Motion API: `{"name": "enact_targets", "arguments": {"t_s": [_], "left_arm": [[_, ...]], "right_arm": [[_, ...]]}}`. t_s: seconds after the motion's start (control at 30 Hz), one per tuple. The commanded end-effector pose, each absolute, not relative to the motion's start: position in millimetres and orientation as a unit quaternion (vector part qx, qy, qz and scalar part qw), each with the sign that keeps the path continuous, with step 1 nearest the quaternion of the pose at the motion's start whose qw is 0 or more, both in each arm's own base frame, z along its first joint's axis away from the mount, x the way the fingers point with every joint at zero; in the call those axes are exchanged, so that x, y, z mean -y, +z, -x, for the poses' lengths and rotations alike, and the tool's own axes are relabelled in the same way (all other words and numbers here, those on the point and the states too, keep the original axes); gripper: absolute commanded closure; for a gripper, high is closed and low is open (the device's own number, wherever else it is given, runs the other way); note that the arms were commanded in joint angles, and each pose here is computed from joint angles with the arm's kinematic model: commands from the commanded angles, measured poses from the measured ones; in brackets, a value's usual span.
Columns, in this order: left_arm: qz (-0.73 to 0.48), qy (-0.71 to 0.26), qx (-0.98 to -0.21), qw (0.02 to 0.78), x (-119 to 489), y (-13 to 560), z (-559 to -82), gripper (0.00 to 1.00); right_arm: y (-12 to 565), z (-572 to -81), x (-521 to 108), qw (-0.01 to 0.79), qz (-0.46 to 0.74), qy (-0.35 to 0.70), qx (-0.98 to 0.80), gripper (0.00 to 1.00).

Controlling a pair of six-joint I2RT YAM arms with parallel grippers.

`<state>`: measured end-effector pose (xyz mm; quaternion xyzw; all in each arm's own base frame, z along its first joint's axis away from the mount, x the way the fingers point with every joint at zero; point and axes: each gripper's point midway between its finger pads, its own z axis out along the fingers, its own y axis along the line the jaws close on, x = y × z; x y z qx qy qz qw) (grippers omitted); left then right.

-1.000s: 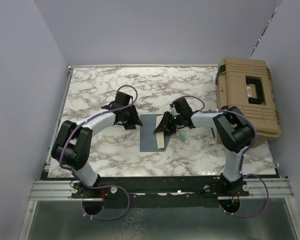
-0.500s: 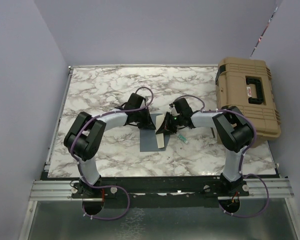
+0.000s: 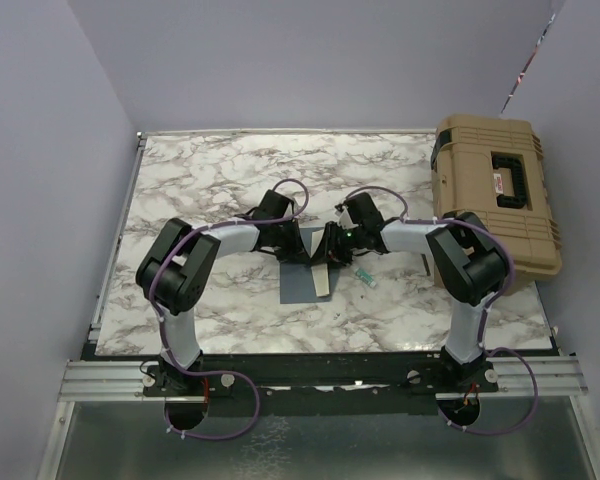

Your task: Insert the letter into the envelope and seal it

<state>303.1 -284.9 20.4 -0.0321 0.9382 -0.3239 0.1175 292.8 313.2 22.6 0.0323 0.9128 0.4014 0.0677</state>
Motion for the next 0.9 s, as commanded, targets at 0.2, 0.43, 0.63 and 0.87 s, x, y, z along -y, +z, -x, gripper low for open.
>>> {"name": "enact_targets", "arguments": {"t_s": [0.2, 0.43, 0.63, 0.87], "left_arm": [[0.040, -0.115, -0.992, 0.026, 209, -76, -247, 1.00], [0.035, -0.113, -0.993, 0.027, 208, -77, -249, 1.00], [0.033, -0.121, -0.992, 0.028, 213, -75, -252, 1.00], [0.017, -0.186, -0.980, 0.070, 243, -33, -282, 0.89]], "right_arm": [[20, -317, -284, 0.127, -0.010, 0.334, -0.934, 0.58], [23, -325, -287, 0.147, -0.016, 0.370, -0.917, 0.63], [21, -321, -299, 0.129, 0.006, 0.417, -0.900, 0.75], [1, -313, -292, 0.106, -0.005, 0.398, -0.911, 1.00]]}}
